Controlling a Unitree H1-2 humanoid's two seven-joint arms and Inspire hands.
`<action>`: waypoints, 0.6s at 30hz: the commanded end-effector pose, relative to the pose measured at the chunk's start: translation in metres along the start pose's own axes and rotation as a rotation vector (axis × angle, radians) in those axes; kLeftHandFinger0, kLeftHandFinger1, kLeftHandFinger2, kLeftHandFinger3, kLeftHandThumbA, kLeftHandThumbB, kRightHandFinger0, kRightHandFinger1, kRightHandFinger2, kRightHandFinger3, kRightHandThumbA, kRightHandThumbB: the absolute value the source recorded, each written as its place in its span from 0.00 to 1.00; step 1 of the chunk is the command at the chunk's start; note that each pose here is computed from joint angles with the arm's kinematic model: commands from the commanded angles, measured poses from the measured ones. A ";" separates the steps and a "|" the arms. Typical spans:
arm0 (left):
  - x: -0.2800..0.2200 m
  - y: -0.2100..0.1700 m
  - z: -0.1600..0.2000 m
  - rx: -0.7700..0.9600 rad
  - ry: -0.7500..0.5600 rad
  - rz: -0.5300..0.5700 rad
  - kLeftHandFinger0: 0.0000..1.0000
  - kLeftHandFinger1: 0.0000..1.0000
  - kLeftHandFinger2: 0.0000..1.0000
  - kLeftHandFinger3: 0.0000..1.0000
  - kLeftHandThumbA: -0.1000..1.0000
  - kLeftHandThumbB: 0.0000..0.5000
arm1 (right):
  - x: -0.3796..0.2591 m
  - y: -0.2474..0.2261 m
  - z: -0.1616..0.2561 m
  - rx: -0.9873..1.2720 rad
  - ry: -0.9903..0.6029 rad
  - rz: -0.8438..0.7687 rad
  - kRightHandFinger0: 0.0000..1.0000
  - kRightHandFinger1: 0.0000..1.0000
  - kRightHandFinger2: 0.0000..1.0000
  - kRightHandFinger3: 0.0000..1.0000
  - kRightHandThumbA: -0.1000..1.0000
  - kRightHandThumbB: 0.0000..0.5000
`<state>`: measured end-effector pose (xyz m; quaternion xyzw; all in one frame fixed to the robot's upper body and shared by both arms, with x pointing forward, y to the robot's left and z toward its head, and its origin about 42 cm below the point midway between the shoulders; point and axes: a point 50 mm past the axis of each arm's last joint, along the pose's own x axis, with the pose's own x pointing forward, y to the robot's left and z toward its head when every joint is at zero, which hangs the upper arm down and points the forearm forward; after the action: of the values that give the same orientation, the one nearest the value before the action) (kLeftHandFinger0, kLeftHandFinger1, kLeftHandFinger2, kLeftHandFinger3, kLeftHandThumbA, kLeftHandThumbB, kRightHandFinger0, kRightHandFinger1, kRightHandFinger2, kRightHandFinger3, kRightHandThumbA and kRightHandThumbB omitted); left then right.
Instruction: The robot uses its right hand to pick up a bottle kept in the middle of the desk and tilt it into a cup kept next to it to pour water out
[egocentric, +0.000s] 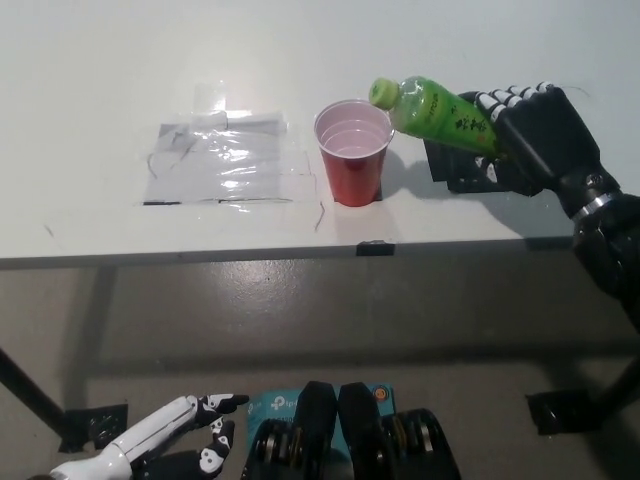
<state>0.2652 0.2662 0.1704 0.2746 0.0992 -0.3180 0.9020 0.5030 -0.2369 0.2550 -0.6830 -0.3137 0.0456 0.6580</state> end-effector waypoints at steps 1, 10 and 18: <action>-0.007 0.014 0.007 0.063 -0.009 -0.003 1.00 1.00 1.00 1.00 0.95 0.58 | 0.028 -0.052 -0.021 -0.100 -0.056 -0.137 0.00 0.00 0.15 0.32 0.00 0.29; -0.007 0.020 0.009 0.073 -0.009 -0.006 1.00 1.00 1.00 1.00 0.96 0.58 | 0.041 -0.085 -0.038 -0.256 -0.118 -0.116 0.00 0.00 0.16 0.43 0.11 0.19; -0.008 0.020 0.010 0.089 -0.004 -0.004 1.00 1.00 1.00 1.00 0.97 0.61 | 0.060 -0.111 -0.036 -0.328 -0.196 -0.154 0.00 0.00 0.13 0.30 0.10 0.30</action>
<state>0.2701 0.2727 0.1766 0.2914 0.0957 -0.3164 0.8977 0.5222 -0.2498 0.3232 -0.7473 -0.3711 0.0408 0.5497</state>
